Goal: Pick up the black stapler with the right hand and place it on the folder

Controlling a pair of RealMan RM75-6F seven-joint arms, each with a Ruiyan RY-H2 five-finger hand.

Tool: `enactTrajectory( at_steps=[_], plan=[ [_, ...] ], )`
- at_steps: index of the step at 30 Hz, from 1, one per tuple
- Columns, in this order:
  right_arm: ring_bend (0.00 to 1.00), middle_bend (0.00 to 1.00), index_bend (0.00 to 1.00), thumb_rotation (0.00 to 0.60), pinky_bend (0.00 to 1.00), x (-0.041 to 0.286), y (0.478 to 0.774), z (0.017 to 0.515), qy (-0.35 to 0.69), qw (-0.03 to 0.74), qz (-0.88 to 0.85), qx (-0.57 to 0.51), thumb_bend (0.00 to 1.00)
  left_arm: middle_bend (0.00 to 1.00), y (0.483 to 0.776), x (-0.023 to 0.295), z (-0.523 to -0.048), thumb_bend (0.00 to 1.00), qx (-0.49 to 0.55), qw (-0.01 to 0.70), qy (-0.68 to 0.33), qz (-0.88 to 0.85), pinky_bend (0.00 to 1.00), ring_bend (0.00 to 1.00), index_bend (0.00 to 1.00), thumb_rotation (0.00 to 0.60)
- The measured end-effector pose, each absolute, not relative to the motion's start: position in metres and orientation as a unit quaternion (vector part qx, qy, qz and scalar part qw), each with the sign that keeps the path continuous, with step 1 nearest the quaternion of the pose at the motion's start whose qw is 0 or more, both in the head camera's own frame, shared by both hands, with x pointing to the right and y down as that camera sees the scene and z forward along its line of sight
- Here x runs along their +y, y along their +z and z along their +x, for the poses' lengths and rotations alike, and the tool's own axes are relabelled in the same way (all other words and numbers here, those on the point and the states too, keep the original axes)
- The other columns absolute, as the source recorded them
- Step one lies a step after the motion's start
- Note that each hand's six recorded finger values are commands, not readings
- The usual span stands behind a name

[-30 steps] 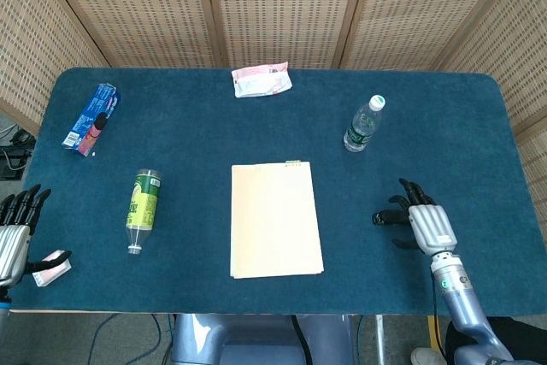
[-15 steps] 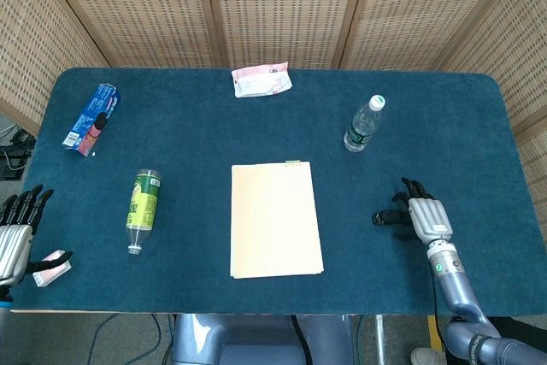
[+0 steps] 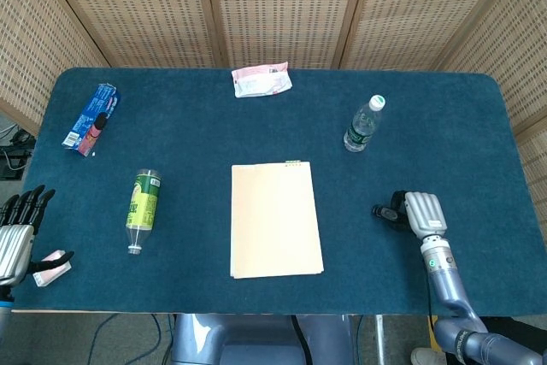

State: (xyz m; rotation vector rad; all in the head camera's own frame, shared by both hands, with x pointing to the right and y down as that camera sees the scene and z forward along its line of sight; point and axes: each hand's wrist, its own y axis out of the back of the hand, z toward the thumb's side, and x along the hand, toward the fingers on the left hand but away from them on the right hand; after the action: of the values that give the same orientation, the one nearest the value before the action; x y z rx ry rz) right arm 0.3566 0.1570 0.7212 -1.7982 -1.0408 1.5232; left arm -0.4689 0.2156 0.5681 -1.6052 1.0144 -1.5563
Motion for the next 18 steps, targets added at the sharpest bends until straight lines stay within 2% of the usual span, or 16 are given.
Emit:
enactTrajectory(
  at_steps=[10,18],
  plan=[
    [0.63,0.67,0.8,0.6,0.79,0.148,0.689,0.309,0.512,0.316,-0.701,-0.383,0.5,0.0,0.567,0.216,-0.469,0.08,0.39,0.336,-0.596,-0.616,0.0,0.0,0.0,0.6],
    [0.63,0.67,0.8,0.6,0.79,0.149,0.663,0.228,0.464,0.353,-0.736,-0.346,0.5,0.0,0.565,0.214,-0.473,0.08,0.396,0.33,-0.595,-0.617,0.0,0.0,0.0,0.6]
  ],
)
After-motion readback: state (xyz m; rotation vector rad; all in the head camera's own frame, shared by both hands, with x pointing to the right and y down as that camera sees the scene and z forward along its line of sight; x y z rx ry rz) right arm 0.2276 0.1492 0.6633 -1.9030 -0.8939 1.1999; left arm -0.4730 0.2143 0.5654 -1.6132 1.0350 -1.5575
